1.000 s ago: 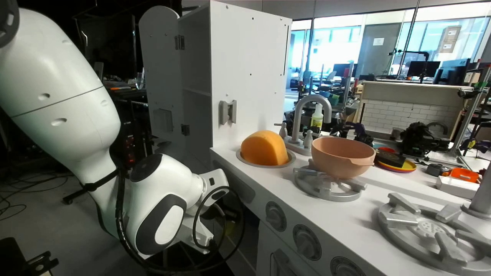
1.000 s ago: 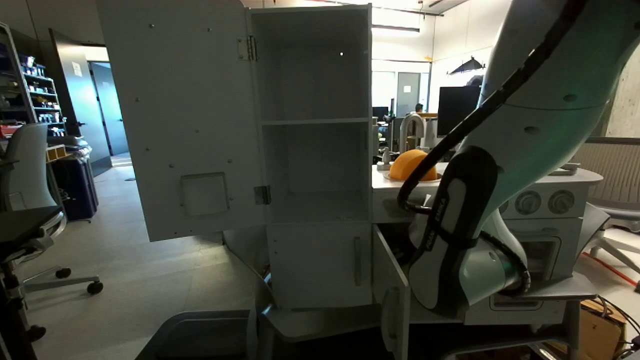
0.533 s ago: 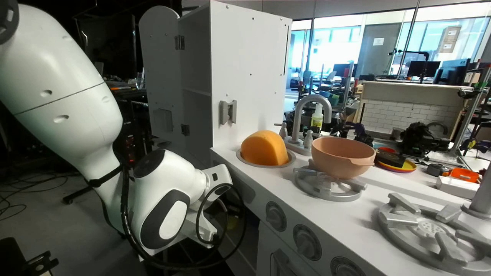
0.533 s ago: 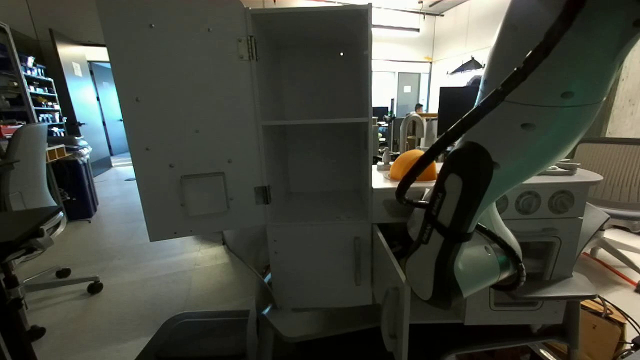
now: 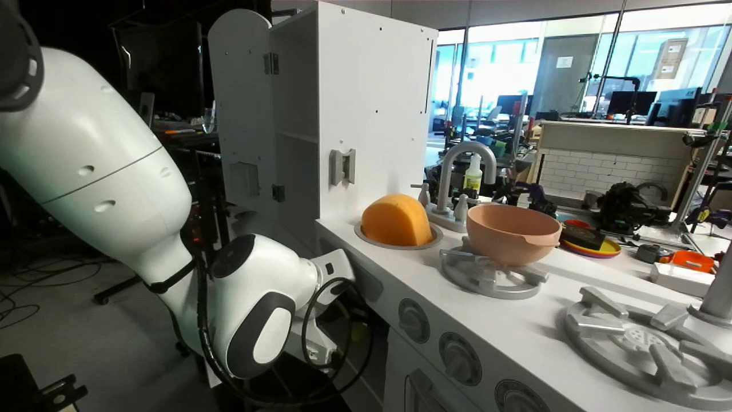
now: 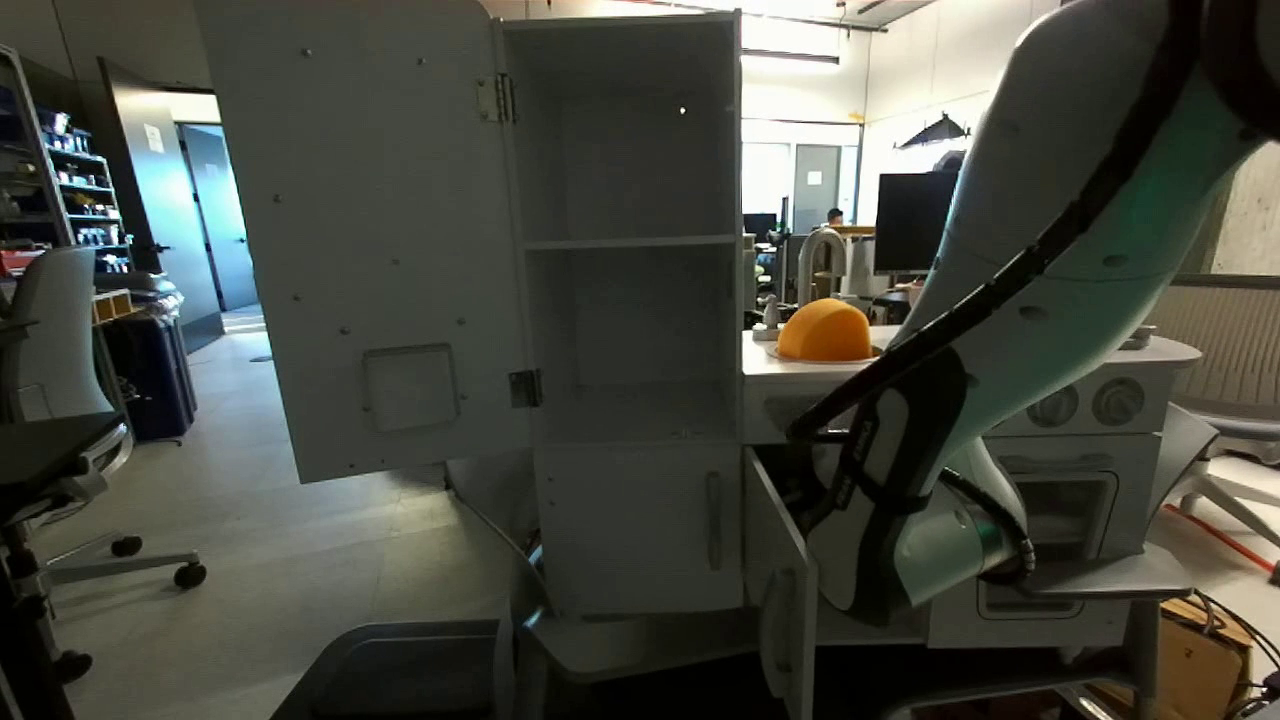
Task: Put the blue and yellow objects into the bottom cabinet.
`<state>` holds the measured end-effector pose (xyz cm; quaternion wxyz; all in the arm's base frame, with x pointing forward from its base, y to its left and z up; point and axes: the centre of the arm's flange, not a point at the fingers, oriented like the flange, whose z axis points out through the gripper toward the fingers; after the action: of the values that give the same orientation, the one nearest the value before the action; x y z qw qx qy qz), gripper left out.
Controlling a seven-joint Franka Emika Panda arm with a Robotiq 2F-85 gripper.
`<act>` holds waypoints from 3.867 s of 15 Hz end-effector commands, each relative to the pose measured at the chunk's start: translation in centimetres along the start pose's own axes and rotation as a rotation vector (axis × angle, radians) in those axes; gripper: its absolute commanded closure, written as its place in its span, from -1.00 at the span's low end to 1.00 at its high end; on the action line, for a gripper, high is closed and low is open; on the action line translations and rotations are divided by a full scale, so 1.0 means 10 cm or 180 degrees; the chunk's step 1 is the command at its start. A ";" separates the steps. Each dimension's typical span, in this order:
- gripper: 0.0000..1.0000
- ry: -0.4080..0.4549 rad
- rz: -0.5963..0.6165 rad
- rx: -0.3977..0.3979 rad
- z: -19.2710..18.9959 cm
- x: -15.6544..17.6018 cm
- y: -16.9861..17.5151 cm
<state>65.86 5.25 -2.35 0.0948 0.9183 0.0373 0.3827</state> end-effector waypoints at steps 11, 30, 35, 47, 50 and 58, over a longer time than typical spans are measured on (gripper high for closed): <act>-1.00 0.0640 -0.0082 -0.0252 0.14 -0.10 -0.13; -1.00 -0.0730 -0.0650 0.0002 -1.18 0.14 0.19; -1.00 -0.0905 -0.0855 0.0148 -1.83 0.29 0.37; -1.00 -0.1208 -0.1046 0.0926 -3.12 1.10 -0.67; -1.00 -0.1515 -0.1139 0.0992 -3.05 0.94 -0.90; -1.00 -0.1923 -0.1121 0.1049 -2.59 0.55 -1.31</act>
<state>49.71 21.53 18.70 0.0159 0.9699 0.2300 0.0782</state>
